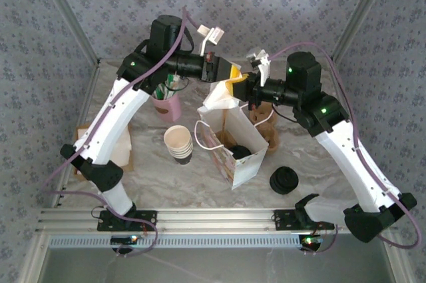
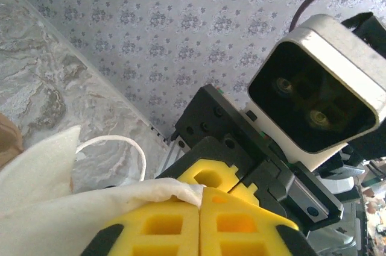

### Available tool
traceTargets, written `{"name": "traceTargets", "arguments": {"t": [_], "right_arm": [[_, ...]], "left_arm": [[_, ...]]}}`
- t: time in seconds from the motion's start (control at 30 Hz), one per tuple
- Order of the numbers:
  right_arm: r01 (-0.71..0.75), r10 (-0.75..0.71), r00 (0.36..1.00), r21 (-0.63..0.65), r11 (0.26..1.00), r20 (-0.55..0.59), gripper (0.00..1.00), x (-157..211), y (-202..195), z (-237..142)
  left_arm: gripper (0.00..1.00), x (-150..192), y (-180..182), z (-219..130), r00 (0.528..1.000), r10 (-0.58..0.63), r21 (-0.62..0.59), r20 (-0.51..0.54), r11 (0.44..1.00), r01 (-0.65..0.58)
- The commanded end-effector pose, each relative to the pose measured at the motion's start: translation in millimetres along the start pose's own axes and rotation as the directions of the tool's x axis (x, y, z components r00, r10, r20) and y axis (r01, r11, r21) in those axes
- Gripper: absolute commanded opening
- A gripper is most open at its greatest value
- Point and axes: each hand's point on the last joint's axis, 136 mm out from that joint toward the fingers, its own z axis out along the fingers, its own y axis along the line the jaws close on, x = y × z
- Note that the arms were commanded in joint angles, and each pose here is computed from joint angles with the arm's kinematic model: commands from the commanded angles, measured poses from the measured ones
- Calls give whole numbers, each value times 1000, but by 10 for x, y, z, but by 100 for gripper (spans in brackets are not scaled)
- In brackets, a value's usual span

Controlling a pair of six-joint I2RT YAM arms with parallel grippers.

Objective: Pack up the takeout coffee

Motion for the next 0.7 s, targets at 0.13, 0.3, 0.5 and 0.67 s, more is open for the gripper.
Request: {"name": "traceTargets", "arguments": {"t": [0.13, 0.3, 0.5, 0.67], "right_arm": [[8, -7, 1000, -25, 1000, 15, 0, 5, 111, -63], [-1, 1, 1000, -9, 1000, 15, 0, 14, 89, -76], [-22, 22, 1000, 53, 998, 12, 0, 72, 40, -150], [-22, 23, 1000, 102, 995, -9, 0, 165, 39, -231]], "left_arm": [[37, -165, -44, -50, 995, 61, -27, 80, 998, -58], [70, -175, -30, -95, 992, 76, -60, 100, 996, -70], [100, -152, 11, -223, 983, 113, -137, 144, 986, -94], [99, -144, 98, -369, 970, 146, -234, 195, 967, -99]]}}
